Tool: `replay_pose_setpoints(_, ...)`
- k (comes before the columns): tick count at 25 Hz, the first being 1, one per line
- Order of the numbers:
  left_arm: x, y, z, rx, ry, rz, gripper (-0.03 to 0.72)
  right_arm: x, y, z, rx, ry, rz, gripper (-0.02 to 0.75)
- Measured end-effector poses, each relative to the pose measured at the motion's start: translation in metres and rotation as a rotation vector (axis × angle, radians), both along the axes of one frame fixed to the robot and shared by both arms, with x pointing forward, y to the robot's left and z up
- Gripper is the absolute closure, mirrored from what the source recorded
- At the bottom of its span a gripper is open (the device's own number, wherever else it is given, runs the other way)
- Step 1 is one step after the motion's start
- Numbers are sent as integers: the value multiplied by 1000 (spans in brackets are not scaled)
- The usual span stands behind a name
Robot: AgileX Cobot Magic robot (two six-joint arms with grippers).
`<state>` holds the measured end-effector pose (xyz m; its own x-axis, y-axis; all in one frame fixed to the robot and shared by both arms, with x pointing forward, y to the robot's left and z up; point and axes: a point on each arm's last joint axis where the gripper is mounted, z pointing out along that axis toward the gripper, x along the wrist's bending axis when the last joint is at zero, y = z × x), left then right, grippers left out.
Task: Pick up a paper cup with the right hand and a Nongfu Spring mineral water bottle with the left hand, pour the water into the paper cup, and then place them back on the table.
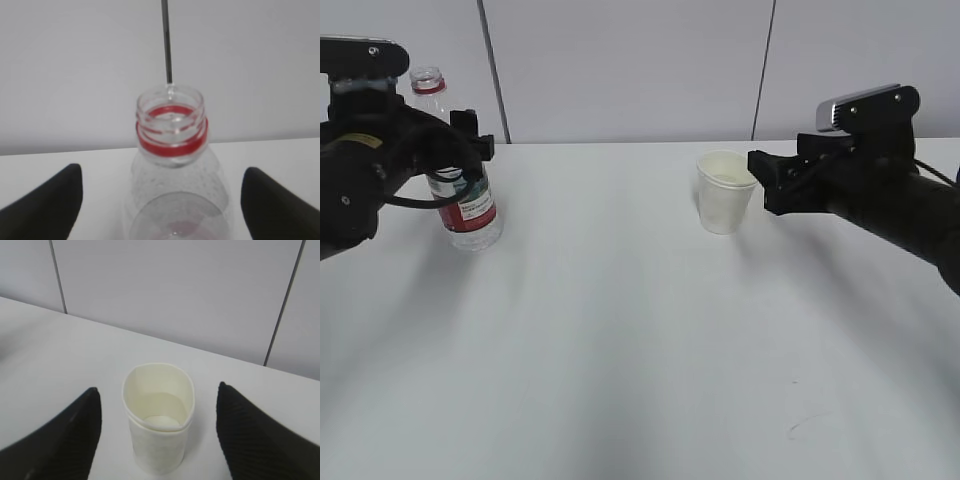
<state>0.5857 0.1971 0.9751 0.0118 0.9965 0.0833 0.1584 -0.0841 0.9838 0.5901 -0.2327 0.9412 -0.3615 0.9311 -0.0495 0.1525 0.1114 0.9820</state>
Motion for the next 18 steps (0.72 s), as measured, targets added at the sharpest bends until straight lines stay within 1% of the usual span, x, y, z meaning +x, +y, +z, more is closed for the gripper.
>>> replay_pose_setpoints(9,-9,2,29,-22,-36,-19,99,-11,-4,45,-31,-36,-24,203)
replay_pose_setpoints(15,-16,4,50,-42,-74,-31,100,-2,-8,80,-77,-18,-69,203)
replay_pose_setpoints(18,-16,4,58,-46,-69,-41,102,5,-9,99,-97,-11,-93,202)
